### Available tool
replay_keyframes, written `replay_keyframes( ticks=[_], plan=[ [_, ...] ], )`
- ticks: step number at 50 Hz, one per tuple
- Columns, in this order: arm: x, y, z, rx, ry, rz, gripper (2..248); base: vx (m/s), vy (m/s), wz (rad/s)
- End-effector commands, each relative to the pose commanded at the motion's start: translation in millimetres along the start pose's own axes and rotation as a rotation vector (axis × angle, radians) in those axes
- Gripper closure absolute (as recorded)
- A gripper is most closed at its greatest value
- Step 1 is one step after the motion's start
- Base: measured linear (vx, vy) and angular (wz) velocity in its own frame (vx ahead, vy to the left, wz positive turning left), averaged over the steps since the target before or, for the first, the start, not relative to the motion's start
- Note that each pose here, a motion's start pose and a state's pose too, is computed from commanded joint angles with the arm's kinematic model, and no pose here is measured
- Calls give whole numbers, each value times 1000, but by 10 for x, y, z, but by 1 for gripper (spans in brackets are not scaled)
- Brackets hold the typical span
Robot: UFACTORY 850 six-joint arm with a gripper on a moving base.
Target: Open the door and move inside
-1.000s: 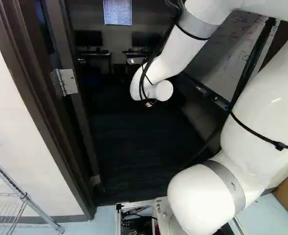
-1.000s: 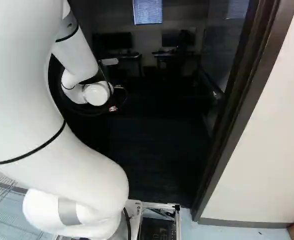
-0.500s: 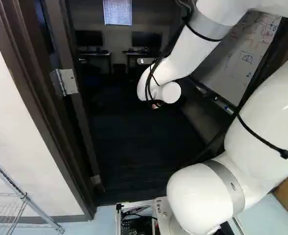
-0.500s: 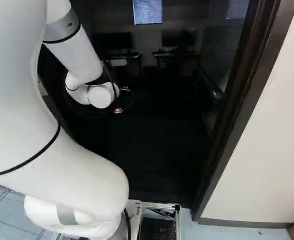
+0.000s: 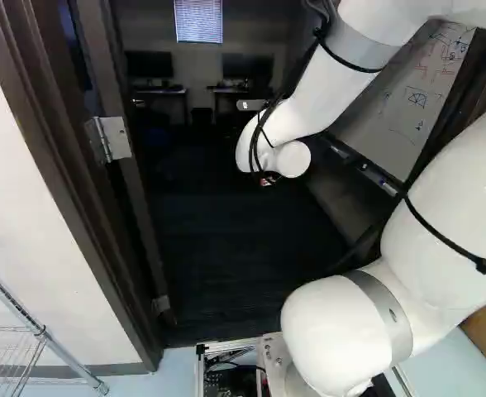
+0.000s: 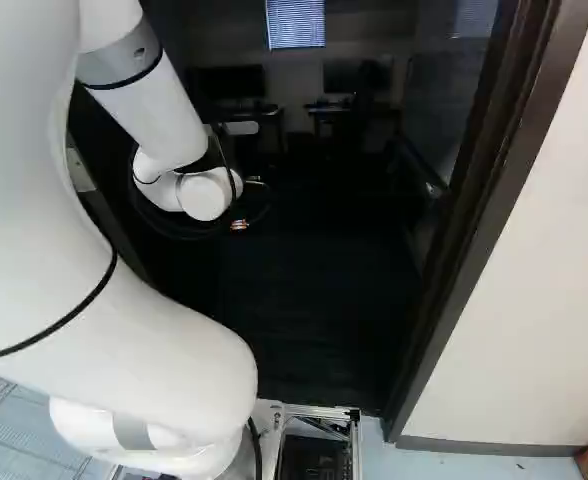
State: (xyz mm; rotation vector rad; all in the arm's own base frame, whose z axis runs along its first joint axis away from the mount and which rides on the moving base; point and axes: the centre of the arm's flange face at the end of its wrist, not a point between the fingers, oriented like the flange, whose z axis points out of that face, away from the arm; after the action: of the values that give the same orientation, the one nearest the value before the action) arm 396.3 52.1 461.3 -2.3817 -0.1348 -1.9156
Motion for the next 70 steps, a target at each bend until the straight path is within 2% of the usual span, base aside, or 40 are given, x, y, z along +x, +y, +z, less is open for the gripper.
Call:
replay_keyframes(
  ticks=[22, 52, 70],
  plan=[
    [-244, 103, -199, -24, -23, 3, 3, 0, 0, 0],
    [-810, 290, -696, -79, -77, 14, 3, 0, 0, 0],
    [-1058, 347, -930, -103, -101, 20, 3, 0, 0, 0]
  ],
)
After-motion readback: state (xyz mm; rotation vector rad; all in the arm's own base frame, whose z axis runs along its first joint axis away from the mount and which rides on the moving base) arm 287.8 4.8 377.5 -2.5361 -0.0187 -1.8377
